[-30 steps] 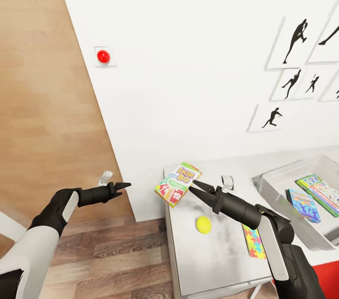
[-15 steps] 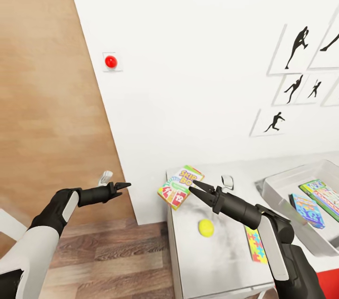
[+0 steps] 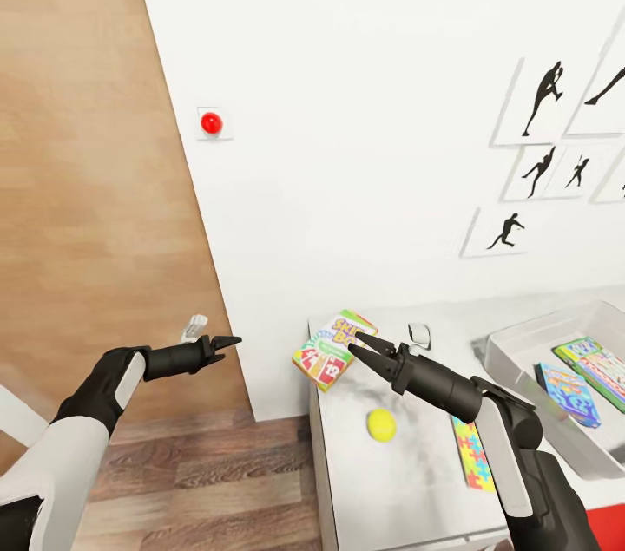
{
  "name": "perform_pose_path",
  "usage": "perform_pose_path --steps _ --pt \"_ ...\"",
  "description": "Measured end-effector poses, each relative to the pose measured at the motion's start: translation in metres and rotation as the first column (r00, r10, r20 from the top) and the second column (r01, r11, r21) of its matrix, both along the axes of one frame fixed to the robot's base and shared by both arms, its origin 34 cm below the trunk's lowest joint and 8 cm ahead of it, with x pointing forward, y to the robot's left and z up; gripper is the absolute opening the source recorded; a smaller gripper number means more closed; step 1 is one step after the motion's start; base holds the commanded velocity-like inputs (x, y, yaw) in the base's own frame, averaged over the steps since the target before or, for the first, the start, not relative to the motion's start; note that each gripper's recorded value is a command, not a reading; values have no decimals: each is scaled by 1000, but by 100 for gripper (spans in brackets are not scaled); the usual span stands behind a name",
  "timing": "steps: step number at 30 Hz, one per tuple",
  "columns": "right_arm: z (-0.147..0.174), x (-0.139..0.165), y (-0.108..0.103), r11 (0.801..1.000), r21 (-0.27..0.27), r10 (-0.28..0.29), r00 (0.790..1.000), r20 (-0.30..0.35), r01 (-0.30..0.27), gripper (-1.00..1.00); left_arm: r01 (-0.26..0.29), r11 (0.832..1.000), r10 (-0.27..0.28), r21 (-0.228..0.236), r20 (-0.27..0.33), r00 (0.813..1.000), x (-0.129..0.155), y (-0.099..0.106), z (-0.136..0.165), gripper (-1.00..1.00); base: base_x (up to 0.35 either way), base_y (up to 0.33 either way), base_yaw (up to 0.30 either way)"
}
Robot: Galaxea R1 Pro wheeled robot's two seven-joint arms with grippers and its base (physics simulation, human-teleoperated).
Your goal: Put all the toys in the child's room - the three board games (two on the bed and one on the table), the two jigsaw puzzles on the table, and the tennis ball on the table - inside the toy box on the table in the child's room.
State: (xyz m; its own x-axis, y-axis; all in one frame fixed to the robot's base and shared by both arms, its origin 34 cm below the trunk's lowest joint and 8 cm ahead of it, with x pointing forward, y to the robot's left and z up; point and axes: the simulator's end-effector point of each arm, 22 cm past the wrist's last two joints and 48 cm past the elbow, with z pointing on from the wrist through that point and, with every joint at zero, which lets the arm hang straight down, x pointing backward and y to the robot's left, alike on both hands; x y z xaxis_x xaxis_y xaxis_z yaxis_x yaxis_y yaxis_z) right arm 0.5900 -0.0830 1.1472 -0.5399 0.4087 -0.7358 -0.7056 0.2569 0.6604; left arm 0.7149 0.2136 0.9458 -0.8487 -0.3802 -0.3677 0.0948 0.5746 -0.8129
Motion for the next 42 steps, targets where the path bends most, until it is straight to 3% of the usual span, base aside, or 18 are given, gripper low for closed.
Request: perform_pose_path --steps 6,14,22,42 --pt "5 -2 0 1000 1 1 1000 11 -1 100 4 1000 -3 -8 16 1000 1 -1 8 100 0 0 0" --pt "11 -3 0 1000 1 0 1000 22 0 100 32 998 -29 -58 54 998 -1 -8 27 100 0 0 47" --pt "12 -3 0 1000 3 -1 1000 31 1 100 36 997 -32 -63 60 998 -1 -8 29 100 -48 75 0" --pt "21 -5 0 1000 5 -5 999 52 5 100 29 998 -25 -53 77 997 -1 2 39 100 -25 78 -229"
